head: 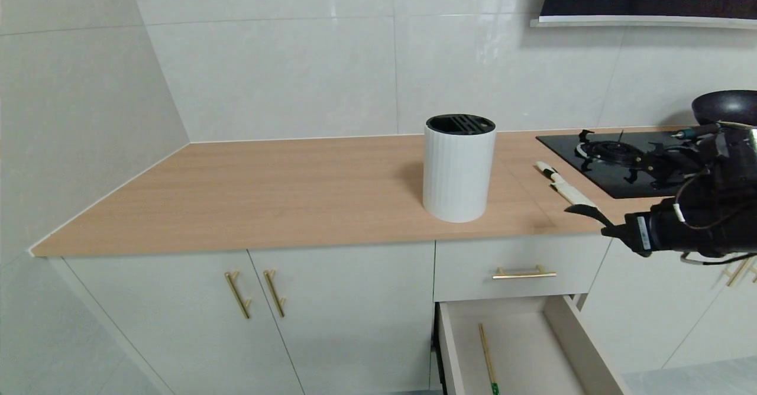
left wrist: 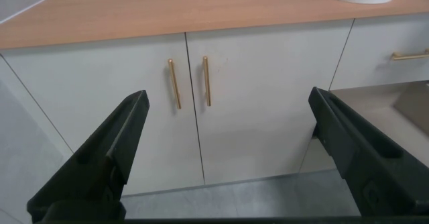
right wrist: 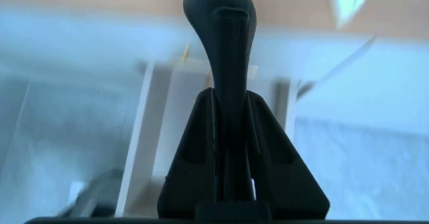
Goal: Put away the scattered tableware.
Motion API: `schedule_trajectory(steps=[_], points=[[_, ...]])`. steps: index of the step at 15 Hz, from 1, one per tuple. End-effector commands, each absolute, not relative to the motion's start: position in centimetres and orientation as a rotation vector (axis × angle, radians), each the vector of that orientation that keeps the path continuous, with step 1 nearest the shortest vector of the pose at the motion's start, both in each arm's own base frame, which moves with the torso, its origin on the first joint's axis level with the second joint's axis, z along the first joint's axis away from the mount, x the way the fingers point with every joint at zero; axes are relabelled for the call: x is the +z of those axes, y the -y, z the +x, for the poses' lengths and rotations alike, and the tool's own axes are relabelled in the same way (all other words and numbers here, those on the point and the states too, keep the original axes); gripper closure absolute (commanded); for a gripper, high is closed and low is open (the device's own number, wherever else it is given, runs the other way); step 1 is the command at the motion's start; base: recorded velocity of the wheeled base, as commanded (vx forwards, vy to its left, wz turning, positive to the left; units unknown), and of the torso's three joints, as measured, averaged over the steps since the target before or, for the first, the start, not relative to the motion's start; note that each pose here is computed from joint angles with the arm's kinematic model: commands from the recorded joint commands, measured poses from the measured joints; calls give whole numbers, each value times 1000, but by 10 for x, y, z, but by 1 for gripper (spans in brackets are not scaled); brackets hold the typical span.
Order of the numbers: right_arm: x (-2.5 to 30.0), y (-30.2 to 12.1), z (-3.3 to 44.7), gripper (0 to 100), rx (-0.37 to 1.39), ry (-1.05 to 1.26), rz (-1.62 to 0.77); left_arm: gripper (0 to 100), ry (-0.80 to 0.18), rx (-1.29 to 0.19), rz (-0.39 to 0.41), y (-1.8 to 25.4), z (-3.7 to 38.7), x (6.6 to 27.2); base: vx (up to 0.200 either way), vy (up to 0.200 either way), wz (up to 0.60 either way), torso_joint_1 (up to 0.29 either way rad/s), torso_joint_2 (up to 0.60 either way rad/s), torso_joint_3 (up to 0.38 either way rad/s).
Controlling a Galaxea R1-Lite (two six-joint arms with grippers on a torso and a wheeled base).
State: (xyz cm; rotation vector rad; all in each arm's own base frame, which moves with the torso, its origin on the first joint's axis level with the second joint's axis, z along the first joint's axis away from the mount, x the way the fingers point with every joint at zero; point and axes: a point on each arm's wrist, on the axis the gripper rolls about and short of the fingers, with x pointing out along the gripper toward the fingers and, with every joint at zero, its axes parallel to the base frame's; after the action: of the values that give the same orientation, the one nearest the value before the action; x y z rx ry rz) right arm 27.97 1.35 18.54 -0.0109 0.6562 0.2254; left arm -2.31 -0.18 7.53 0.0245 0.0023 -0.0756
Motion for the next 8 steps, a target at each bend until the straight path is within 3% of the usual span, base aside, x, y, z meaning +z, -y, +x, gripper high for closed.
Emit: schedule_trajectory(steps=[1, 5, 8], points=[[193, -14, 223, 100, 238, -616, -30, 0, -4, -75, 24, 2, -23, 75, 0, 0, 0, 0, 0, 0], [172, -11, 206, 100, 188, -690, -40, 0, -4, -75, 24, 2, -23, 75, 0, 0, 0, 0, 0, 0], [148, -12, 220, 100, 195, -792, -36, 0, -4, -75, 24, 2, -23, 75, 0, 0, 0, -131, 315, 196]])
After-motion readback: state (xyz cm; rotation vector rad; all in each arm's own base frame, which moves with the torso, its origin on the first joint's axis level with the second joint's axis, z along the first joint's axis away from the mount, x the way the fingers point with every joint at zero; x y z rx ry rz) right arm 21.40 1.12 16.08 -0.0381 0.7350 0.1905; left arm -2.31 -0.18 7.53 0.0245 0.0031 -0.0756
